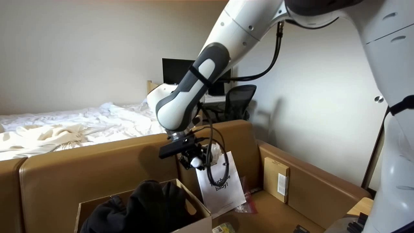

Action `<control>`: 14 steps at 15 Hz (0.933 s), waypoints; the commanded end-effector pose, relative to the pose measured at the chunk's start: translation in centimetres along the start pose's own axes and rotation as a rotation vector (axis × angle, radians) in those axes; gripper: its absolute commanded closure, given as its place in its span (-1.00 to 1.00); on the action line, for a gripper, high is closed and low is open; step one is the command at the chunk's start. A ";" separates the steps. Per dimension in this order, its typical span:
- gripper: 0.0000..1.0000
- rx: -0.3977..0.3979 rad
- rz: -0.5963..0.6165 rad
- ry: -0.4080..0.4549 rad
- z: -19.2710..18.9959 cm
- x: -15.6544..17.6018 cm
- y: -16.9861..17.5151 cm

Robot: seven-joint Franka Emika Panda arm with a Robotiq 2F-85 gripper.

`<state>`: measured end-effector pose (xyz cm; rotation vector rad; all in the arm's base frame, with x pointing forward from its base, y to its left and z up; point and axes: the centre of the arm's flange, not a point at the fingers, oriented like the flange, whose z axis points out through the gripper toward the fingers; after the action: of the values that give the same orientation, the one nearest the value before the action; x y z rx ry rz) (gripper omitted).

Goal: Put the umbrella into the box

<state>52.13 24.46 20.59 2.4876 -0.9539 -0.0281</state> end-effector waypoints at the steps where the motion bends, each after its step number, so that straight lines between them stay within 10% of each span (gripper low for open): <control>1: 0.80 0.006 -0.034 -0.008 -1.5 -4.8 -6.9; 7: 0.80 0.096 -0.157 -0.003 -8.1 -11.5 -15.3; 14: 0.85 0.032 -0.072 -0.369 -8.7 -10.4 -16.9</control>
<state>53.15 46.77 19.84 2.6172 -0.9182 -0.3279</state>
